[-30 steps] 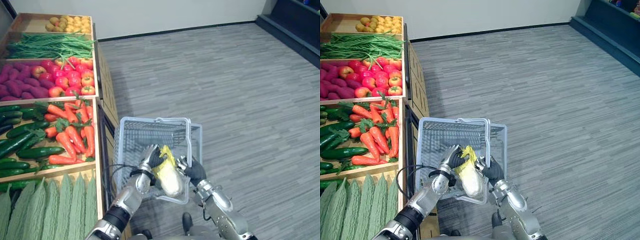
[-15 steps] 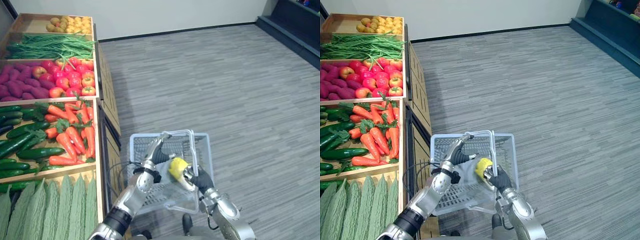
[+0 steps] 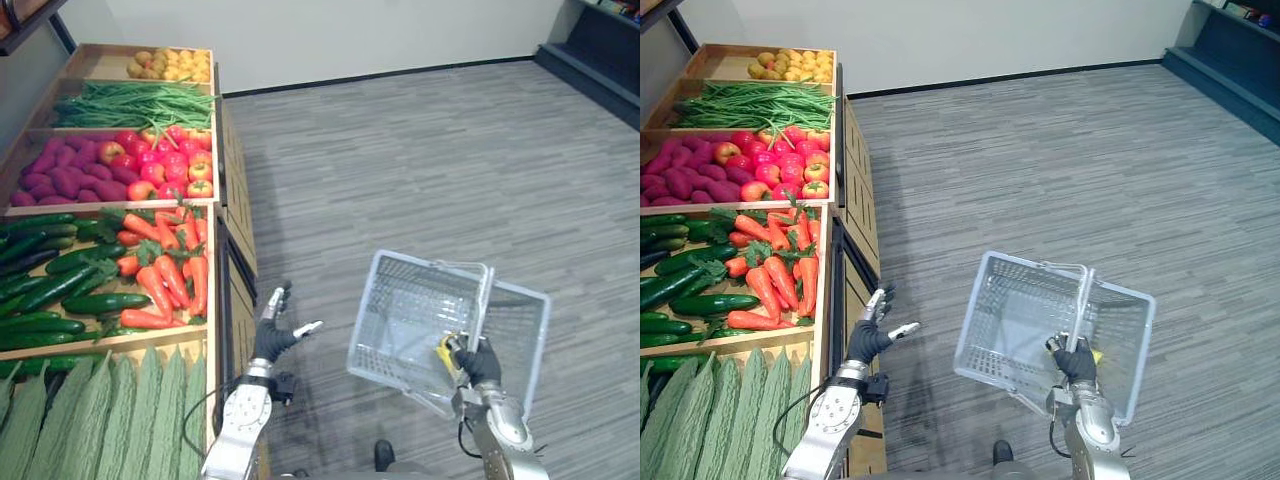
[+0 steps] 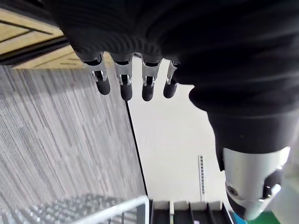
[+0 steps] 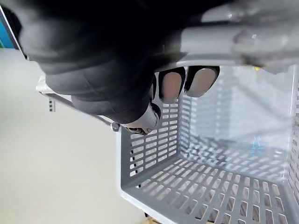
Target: Pick vegetable in the basket
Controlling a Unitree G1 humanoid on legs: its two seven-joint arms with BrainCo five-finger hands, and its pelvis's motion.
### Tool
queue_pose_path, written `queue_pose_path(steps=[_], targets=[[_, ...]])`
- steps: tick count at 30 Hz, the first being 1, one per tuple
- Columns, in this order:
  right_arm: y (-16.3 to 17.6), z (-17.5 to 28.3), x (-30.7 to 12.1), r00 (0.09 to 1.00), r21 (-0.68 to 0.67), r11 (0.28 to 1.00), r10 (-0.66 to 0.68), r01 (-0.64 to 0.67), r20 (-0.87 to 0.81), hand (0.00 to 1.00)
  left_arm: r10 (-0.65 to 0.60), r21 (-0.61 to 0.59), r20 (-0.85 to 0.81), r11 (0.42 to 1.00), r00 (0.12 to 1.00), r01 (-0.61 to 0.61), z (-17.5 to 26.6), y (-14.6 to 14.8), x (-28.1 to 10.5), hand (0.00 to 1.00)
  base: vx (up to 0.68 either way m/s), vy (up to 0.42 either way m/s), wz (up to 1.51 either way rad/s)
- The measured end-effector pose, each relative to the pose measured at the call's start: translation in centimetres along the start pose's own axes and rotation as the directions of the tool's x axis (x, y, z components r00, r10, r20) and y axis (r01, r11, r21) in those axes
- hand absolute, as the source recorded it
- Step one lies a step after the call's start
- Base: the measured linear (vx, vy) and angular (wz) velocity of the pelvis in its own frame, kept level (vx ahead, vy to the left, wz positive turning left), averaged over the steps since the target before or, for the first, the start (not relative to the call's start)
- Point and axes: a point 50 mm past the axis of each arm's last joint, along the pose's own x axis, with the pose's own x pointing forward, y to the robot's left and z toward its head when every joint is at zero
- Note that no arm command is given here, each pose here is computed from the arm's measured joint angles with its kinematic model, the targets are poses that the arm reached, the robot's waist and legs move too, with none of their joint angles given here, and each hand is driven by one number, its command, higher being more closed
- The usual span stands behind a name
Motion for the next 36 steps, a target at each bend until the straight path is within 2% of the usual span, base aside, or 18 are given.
queue_pose_path(steps=[4,7,14,20,24,29,32,36], targets=[[-0.3,-2.0,-0.3,0.996,-0.017,1.000,-0.018,0.017,-0.083,1.00,0.016,0.005,-0.052,1.000,0.999,-0.016,-1.2,0.4,-0.5,0.00,0.00,0.003,0.03],[0.2,-3.9,-0.7,0.987,-0.017,1.000,-0.024,0.022,-0.161,1.00,0.038,-0.008,-0.149,0.999,0.988,-0.039,-3.2,0.7,-1.7,0.00,-0.02,0.011,0.04],[0.5,-4.0,-0.7,0.984,-0.040,0.999,-0.020,0.014,-0.176,1.00,0.057,0.014,-0.249,0.998,0.967,-0.055,-5.1,1.1,-2.7,0.00,0.13,-0.011,0.33],[0.0,-1.6,-0.3,0.997,-0.057,0.998,-0.019,0.015,-0.073,1.00,0.047,0.021,-0.227,0.999,0.973,-0.043,-4.8,1.0,-1.6,0.00,0.44,-0.252,0.72],[0.1,0.7,0.3,1.000,-0.116,0.993,0.028,-0.026,0.011,1.00,0.040,-0.062,-0.211,0.997,0.977,-0.054,-4.3,-0.9,-1.2,0.00,0.50,-0.323,0.46],[0.0,1.5,-0.2,0.998,-0.081,0.997,0.009,-0.003,0.064,1.00,0.027,-0.088,-0.159,0.995,0.987,-0.042,-3.1,-1.4,-1.1,0.00,0.42,-0.274,0.52],[-1.9,1.7,-0.6,0.994,-0.065,0.995,-0.067,0.073,0.083,1.00,0.018,-0.103,-0.109,0.994,0.994,-0.030,-2.1,-1.9,-0.2,0.00,0.34,-0.080,1.01],[-4.4,0.2,-0.9,0.982,-0.061,0.980,-0.186,0.187,0.015,1.00,-0.023,-0.085,-0.066,0.996,0.998,0.017,-1.3,-2.4,0.7,0.00,0.27,0.034,1.69]])
